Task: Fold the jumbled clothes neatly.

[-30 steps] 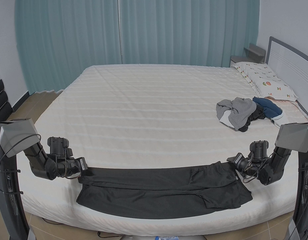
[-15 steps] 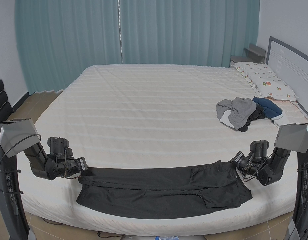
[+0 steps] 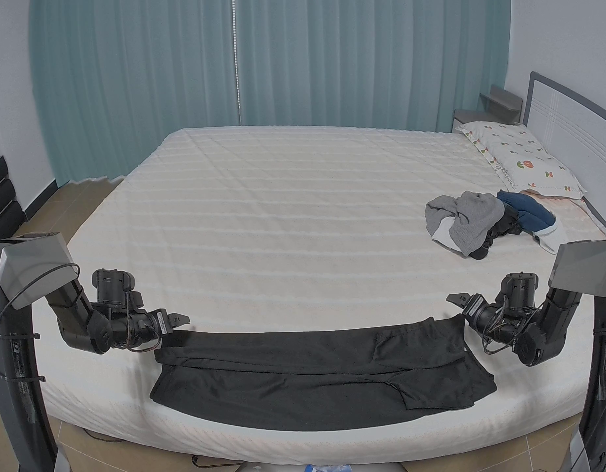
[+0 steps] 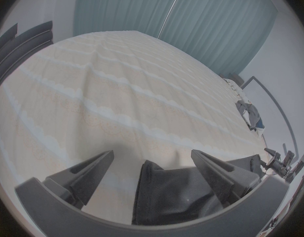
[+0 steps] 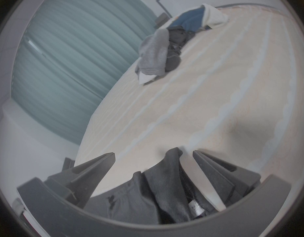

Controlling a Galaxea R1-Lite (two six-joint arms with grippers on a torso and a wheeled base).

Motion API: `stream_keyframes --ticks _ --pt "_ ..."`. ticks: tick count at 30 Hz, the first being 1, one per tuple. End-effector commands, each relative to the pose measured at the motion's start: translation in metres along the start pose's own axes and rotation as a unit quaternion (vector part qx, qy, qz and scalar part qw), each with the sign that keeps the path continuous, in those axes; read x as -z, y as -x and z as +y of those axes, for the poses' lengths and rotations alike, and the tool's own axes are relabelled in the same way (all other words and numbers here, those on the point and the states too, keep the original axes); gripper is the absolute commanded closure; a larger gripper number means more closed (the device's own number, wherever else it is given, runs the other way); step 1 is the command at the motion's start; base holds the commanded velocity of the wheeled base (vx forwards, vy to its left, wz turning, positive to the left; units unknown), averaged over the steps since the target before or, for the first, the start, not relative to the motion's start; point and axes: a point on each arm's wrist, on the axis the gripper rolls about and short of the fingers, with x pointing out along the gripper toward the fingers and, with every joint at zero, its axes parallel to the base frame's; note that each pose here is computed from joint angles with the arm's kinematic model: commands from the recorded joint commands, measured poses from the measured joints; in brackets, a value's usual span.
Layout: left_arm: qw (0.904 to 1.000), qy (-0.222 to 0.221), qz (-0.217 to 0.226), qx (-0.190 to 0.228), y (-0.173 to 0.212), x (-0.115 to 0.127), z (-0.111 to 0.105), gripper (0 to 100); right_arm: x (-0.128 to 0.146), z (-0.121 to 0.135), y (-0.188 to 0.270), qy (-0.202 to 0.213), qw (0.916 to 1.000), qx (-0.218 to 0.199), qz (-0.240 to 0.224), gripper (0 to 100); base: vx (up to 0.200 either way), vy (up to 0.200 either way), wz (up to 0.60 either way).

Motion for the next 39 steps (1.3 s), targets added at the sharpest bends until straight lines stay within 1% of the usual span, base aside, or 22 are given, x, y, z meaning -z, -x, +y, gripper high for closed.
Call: stream_keyframes --ticks 1,2,3,5,6,7,9,12,17,24,27,31,32,34,36,37,39 --pt "0.9992 0.032 0.0 0.024 0.003 -0.005 0.001 0 -0.007 0.02 0.022 0.048 0.9984 -0.03 0.004 0 0.0 0.0 0.0" --pt "0.9991 0.035 0.0 0.025 0.003 -0.005 0.001 0 -0.006 0.021 0.022 0.05 0.9983 -0.03 0.005 0 0.0 0.0 0.0" --pt "0.9975 0.057 -0.004 0.042 0.006 -0.011 -0.001 0 -0.001 0.029 0.026 0.077 0.9963 -0.035 0.016 0 0.0 0.0 0.0" --pt "0.9955 0.076 -0.006 0.056 0.007 -0.015 0.0 0 0.011 0.034 0.03 0.105 0.9932 -0.034 0.037 0 0.0 0.0 0.0" --pt "0.9953 0.078 -0.006 0.058 0.007 -0.016 -0.001 0 0.014 0.036 0.03 0.112 0.9921 -0.036 0.042 0 0.0 0.0 0.0" --pt "0.995 0.081 -0.003 0.059 0.005 -0.015 0.001 0 0.02 0.041 0.033 0.138 0.9883 -0.039 0.052 0 0.0 0.0 0.0" --pt "0.9949 0.082 -0.003 0.059 0.004 -0.015 0.002 0 0.023 0.046 0.034 0.157 0.9849 -0.042 0.061 0 0.0 0.0 0.0" --pt "0.9948 0.083 -0.003 0.059 0.002 -0.015 0.002 0 0.034 0.052 0.032 0.174 0.98 -0.039 0.088 0 0.0 0.0 0.0" --pt "0.9948 0.083 -0.004 0.059 0.002 -0.015 0.002 0 0.038 0.056 0.024 0.197 0.9758 -0.032 0.09 0 0.0 0.0 0.0" --pt "0.995 0.079 -0.008 0.059 0.001 -0.015 0.002 0 0.025 0.053 0.029 0.213 0.975 -0.015 0.062 0 0.0 0.0 0.0" --pt "0.9952 0.079 -0.006 0.058 0.0 -0.014 0.003 0 0.019 0.049 0.032 0.212 0.9756 0.0 0.055 0 0.0 0.0 0.0" --pt "0.9953 0.078 -0.006 0.057 -0.001 -0.014 0.003 0 0.007 0.032 0.035 0.199 0.9784 0.035 0.046 0 0.0 0.0 0.0" --pt "0.9953 0.078 -0.005 0.057 -0.001 -0.014 0.003 0 0.003 0.025 0.036 0.192 0.9793 0.046 0.044 0 0.0 0.0 0.0" --pt "0.9953 0.079 -0.006 0.057 -0.001 -0.014 0.004 0 -0.002 0.02 0.037 0.187 0.9801 0.054 0.04 0 0.0 0.0 0.0" --pt "0.9953 0.079 -0.006 0.057 -0.001 -0.014 0.004 0 -0.006 0.017 0.039 0.184 0.9807 0.055 0.035 0 0.0 0.0 0.0" --pt "0.9953 0.079 -0.006 0.056 -0.001 -0.014 0.004 0 -0.012 0.02 0.043 0.183 0.9816 0.049 0.024 0 0.0 0.0 0.0" --pt "0.9953 0.079 -0.006 0.056 -0.001 -0.014 0.004 0 -0.014 0.023 0.045 0.182 0.982 0.044 0.021 0 0.0 0.0 0.0"
